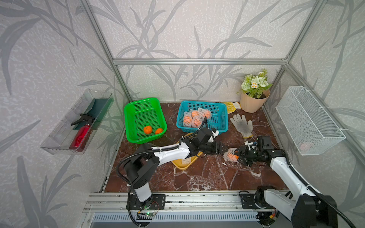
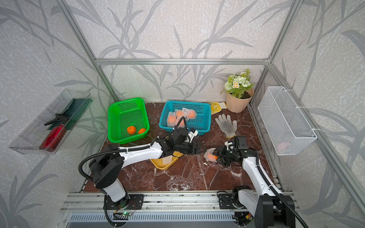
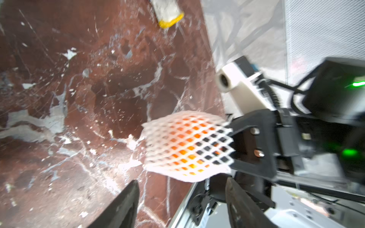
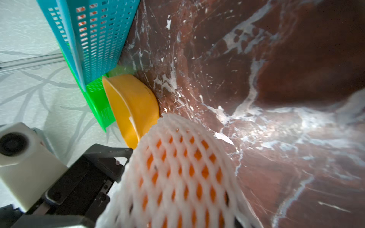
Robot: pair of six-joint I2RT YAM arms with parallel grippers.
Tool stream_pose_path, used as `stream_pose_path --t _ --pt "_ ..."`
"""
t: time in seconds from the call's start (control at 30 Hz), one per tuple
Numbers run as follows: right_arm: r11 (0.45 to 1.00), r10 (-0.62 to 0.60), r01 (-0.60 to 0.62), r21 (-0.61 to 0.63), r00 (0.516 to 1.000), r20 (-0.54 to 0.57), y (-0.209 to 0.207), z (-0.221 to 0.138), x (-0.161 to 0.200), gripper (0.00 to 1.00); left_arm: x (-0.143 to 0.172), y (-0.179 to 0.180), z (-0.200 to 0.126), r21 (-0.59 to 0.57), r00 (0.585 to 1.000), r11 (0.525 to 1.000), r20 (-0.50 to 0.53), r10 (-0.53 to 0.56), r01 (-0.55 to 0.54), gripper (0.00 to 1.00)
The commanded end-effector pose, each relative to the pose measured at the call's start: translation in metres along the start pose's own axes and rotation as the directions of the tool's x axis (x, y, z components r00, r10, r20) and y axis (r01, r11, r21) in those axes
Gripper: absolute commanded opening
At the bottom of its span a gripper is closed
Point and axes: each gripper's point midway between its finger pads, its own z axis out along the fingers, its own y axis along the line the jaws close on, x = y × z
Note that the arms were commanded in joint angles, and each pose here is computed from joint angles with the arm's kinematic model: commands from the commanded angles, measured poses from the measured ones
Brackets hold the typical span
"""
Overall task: Remove foam nets from oranges
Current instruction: Remove the foam net from the orange.
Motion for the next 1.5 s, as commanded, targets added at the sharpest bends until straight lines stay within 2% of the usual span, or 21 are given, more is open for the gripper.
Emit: stream_pose_path --t 0.0,0.27,0.4,0.7,0.97,1.07,1.47 --pt "0.976 0.033 -0.04 -0.213 0.999 -0.037 0.039 0.001 -0.007 0.42 -0.027 -0.023 -0.008 0.168 0.99 0.984 0.117 -0.083 0.062 0.73" --pt "0.929 0.098 -0.114 -0.353 0.993 -0.063 0.059 0.003 -0.018 0.39 -0.046 -0.015 -0.015 0.257 0.965 0.957 0.181 -0.188 0.139 0.74" --pt "0.906 0.123 -0.142 -0.399 0.99 -0.072 0.062 0.004 -0.021 0.38 -0.046 -0.007 -0.009 0.256 0.957 0.947 0.165 -0.239 0.192 0.74" --pt "0.904 0.12 -0.14 -0.404 0.99 -0.073 0.064 0.001 -0.019 0.37 -0.04 0.017 -0.005 0.193 0.939 0.941 0.15 -0.309 0.278 0.74" --pt "0.899 0.128 -0.148 -0.413 0.989 -0.075 0.061 0.0 -0.015 0.36 -0.06 0.015 0.001 0.29 0.899 0.891 0.164 -0.407 0.35 0.75" --pt "0.898 0.122 -0.145 -0.416 0.989 -0.082 0.062 -0.001 -0.013 0.35 -0.067 0.012 0.005 0.346 0.885 0.864 0.16 -0.438 0.365 0.71" --pt "0.897 0.134 -0.157 -0.413 0.987 -0.084 0.057 0.002 -0.013 0.34 -0.076 -0.004 0.007 0.38 0.9 0.865 0.15 -0.409 0.329 0.52"
